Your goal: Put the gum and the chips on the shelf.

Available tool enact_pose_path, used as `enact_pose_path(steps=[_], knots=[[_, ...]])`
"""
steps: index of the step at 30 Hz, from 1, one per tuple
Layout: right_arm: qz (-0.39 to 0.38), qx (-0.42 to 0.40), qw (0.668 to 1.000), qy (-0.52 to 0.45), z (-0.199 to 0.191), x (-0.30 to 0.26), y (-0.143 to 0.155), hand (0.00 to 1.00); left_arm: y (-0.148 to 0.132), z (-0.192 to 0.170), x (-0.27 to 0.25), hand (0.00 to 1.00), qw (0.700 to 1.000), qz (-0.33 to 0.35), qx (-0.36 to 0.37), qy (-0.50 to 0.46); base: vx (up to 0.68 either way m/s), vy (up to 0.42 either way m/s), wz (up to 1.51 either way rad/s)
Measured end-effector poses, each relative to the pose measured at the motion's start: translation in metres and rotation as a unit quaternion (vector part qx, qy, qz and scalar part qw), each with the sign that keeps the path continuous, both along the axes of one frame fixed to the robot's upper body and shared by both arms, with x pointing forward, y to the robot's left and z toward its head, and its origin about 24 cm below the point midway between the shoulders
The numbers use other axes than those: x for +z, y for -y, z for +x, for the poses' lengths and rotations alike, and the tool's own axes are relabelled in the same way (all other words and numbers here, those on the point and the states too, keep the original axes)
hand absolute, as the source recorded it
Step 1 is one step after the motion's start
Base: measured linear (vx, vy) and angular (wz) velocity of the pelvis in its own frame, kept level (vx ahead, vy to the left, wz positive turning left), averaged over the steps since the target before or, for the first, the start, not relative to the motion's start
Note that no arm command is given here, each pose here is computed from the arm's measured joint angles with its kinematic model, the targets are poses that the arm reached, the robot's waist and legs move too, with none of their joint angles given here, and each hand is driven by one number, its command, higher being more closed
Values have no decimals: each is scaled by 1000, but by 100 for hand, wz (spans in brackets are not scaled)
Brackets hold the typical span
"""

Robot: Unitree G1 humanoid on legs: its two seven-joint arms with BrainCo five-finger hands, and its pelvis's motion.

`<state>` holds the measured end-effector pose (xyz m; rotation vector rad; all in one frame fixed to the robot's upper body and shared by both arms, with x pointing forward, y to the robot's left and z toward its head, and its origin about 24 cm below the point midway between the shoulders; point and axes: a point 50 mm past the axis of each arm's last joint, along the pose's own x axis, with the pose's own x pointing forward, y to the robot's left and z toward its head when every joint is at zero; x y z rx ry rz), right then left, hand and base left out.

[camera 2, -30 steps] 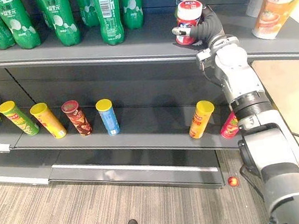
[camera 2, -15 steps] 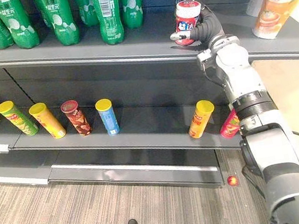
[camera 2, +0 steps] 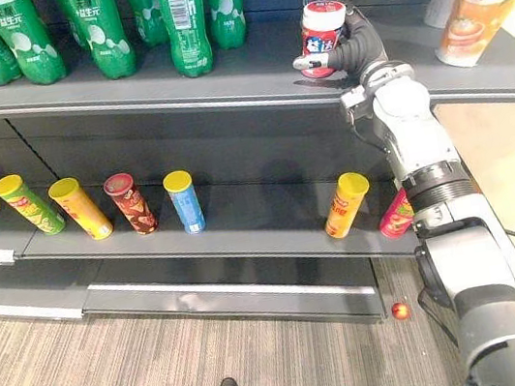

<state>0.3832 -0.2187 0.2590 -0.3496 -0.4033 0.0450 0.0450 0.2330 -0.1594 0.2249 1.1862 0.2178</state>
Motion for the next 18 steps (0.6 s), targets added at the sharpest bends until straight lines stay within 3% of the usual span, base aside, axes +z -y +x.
enact_pose_path(steps=[12, 18], knots=[[1, 4, 1000, 31, -9, 4, -7, 0, 0, 1, 0, 0, 1000, 0, 0, 3, 0, 0, 0], [11, -2, 996, 91, -21, 27, -7, 0, -1, 1, 1, 0, 1000, 3, -1, 3, 0, -2, -3]])
